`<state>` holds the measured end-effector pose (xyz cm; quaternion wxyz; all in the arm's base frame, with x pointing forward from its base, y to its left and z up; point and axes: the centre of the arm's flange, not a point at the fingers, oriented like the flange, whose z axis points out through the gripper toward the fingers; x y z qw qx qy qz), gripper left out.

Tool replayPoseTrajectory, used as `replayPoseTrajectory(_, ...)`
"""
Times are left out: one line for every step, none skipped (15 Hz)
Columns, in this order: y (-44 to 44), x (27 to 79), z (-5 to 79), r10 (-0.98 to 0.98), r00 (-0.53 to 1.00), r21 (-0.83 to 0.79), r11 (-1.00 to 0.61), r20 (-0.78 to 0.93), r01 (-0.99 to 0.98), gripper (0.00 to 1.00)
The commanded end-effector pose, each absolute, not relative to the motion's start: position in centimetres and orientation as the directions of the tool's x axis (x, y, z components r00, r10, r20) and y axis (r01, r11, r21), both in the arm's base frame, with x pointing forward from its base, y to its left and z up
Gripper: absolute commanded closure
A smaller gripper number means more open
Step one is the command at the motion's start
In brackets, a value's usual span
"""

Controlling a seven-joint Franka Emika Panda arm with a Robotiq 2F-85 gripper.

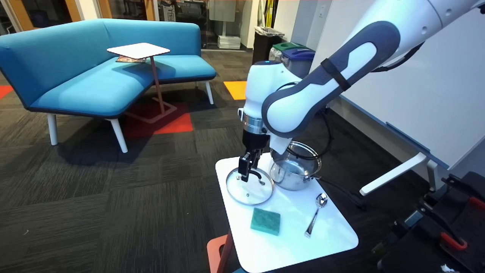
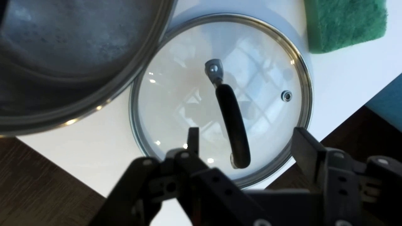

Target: Pick up the sponge from the pot and put it on the table, then pick up the lid and put it on the pot

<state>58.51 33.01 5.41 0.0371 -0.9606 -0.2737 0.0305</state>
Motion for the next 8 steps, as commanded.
replayPoseTrajectory(33.9,59.8,5.0,0.548,0.834,-0.096,-0.835,-0.058,0.542,0.55)
replayPoseTrajectory(33.9,59.9,4.9,0.548,0.835,-0.096,-0.835,-0.059,0.541,0.62)
replayPoseTrajectory(33.9,60.0,4.9,0.547,0.835,-0.096,-0.836,-0.059,0.54,0.71)
replayPoseTrajectory(33.9,60.1,4.9,0.545,0.836,-0.097,-0.837,-0.059,0.539,0.77)
replayPoseTrajectory(33.9,60.2,4.8,0.543,0.838,-0.096,-0.838,-0.06,0.537,0.84)
replayPoseTrajectory(33.8,60.3,5.0,0.539,0.84,-0.095,-0.841,-0.059,0.533,0.93)
replayPoseTrajectory(33.8,60.3,5.2,0.534,0.843,-0.093,-0.844,-0.058,0.528,0.99)
replayPoseTrajectory(33.6,60.2,5.9,0.527,0.848,-0.09,-0.848,-0.055,0.522,1.0)
